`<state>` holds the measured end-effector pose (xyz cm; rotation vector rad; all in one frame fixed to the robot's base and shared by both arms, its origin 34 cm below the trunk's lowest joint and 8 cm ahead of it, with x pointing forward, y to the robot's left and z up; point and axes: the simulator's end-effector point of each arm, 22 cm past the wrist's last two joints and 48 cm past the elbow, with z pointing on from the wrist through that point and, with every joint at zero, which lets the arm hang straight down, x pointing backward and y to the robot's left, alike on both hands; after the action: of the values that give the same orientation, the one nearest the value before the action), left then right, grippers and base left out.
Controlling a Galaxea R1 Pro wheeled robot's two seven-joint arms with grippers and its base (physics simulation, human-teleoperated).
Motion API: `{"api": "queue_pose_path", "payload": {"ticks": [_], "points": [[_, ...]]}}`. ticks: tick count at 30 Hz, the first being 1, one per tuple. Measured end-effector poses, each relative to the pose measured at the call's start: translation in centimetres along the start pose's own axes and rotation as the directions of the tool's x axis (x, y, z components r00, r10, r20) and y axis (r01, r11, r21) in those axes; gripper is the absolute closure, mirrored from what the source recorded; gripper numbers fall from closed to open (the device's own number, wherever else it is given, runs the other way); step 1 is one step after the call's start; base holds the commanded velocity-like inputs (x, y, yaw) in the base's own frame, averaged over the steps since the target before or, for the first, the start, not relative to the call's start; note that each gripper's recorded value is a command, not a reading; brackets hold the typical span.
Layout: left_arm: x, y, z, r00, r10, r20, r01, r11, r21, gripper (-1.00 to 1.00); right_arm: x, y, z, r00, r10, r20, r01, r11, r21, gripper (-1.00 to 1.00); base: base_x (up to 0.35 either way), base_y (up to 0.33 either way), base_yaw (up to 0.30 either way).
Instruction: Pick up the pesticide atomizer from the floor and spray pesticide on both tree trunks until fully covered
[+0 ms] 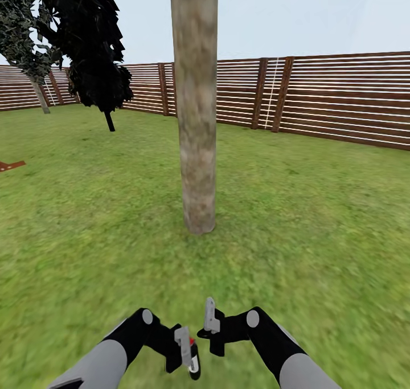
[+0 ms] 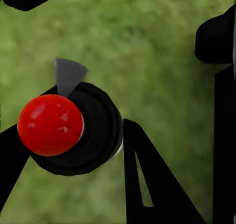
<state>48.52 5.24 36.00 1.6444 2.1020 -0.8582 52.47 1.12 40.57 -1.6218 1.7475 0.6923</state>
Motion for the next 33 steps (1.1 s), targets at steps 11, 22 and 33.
{"api": "queue_pose_path", "payload": {"ticks": [11, 22, 33], "points": [[-1.1, -0.1, 0.2, 0.999, 0.011, 0.035, -0.011, 1.0, -0.001, 1.0, 0.0, 0.0, 0.0, 1.0, 0.0, 0.0, 0.0, 1.0, 0.0, 1.0, 0.0, 0.0, 0.0], [-1.9, 0.1, 0.1, 0.997, -0.008, 0.075, 0.009, 1.0, -0.01, 1.0, 0.1, 0.0, 0.0, 1.0, 0.001, -0.001, -0.001, 1.0, 0.001, 1.0, 0.0, 0.0, 0.0], [0.7, 0.8, -0.9, 1.0, -0.004, 0.02, 0.004, 1.0, -0.02, 1.0, 0.1, 0.0, 0.0, 1.0, 0.001, -0.002, -0.001, 1.0, 0.0, 1.0, 0.0, 0.0, 0.0]]}}
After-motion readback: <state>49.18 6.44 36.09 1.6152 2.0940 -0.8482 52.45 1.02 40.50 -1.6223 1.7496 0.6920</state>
